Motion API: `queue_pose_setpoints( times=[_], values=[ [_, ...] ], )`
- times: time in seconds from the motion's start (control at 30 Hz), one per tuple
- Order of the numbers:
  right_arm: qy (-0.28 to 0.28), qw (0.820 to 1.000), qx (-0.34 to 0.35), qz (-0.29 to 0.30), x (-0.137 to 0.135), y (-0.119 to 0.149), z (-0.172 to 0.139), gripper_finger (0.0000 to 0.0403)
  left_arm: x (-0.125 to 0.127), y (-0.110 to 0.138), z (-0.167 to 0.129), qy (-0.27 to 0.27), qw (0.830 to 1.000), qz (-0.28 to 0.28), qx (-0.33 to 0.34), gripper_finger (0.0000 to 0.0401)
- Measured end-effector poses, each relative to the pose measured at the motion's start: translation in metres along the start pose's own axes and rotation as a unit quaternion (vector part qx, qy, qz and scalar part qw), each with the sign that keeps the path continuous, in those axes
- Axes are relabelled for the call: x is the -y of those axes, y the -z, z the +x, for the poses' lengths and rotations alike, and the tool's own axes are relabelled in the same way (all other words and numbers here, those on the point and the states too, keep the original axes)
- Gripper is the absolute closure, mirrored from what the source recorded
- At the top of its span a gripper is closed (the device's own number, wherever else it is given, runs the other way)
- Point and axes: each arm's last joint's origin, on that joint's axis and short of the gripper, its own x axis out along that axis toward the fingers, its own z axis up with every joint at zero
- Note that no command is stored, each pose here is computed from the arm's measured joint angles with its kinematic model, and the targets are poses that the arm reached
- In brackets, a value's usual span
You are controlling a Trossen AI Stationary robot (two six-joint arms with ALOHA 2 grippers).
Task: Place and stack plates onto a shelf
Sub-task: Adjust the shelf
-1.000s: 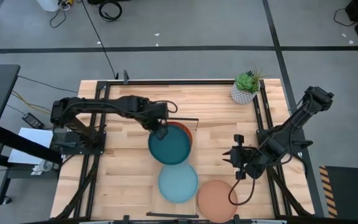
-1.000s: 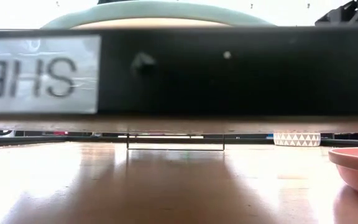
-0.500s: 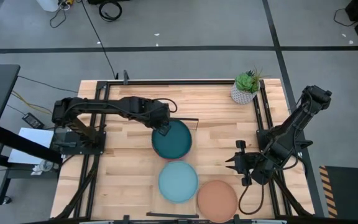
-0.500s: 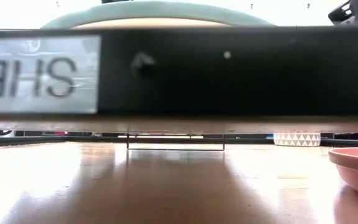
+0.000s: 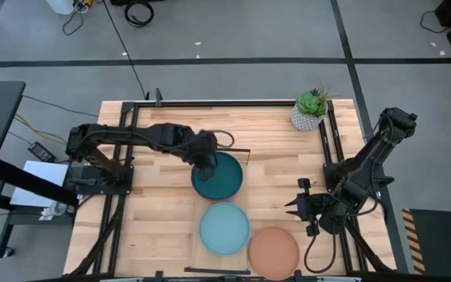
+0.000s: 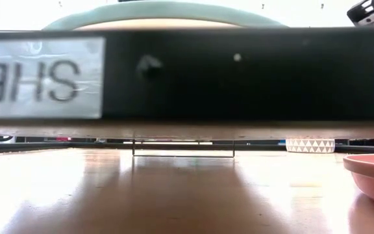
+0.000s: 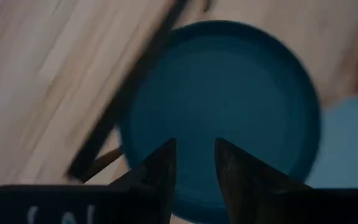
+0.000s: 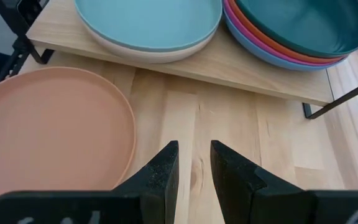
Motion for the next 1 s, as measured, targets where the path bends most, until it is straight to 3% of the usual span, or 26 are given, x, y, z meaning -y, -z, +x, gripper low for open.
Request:
queue_pose_setpoints(
  times=[0.23, 0.37, 0.5, 0.73, 0.87, 1.0],
  values=[
    [0.004, 1.0, 0.002, 0.002, 0.0, 0.0, 0.0, 0.0305, 0.013, -0.006, -0.004, 0.019, 0.99, 0.13, 0.051, 0.0285],
    [0.015, 1.0, 0.009, 0.001, 0.001, -0.001, 0.0, 0.0305, 0.026, -0.001, -0.008, -0.082, 0.953, 0.276, 0.091, 0.0285],
    [0.023, 1.0, 0.01, 0.005, 0.003, -0.002, 0.002, 0.0305, 0.028, 0.001, -0.004, -0.14, 0.926, 0.341, 0.087, 0.0282],
    [0.041, 0.999, 0.013, 0.021, 0.009, -0.005, 0.005, 0.0305, 0.025, -0.007, 0.022, -0.152, 0.909, 0.384, 0.055, 0.0243],
    [0.051, 0.998, 0.016, 0.033, 0.013, -0.008, 0.008, 0.0305, 0.015, -0.017, 0.041, -0.149, 0.915, 0.373, 0.044, 0.0209],
    [0.056, 0.998, 0.015, 0.039, 0.016, -0.009, 0.01, 0.0305, 0.004, -0.023, 0.053, -0.218, 0.903, 0.369, 0.033, 0.0193]
  ],
)
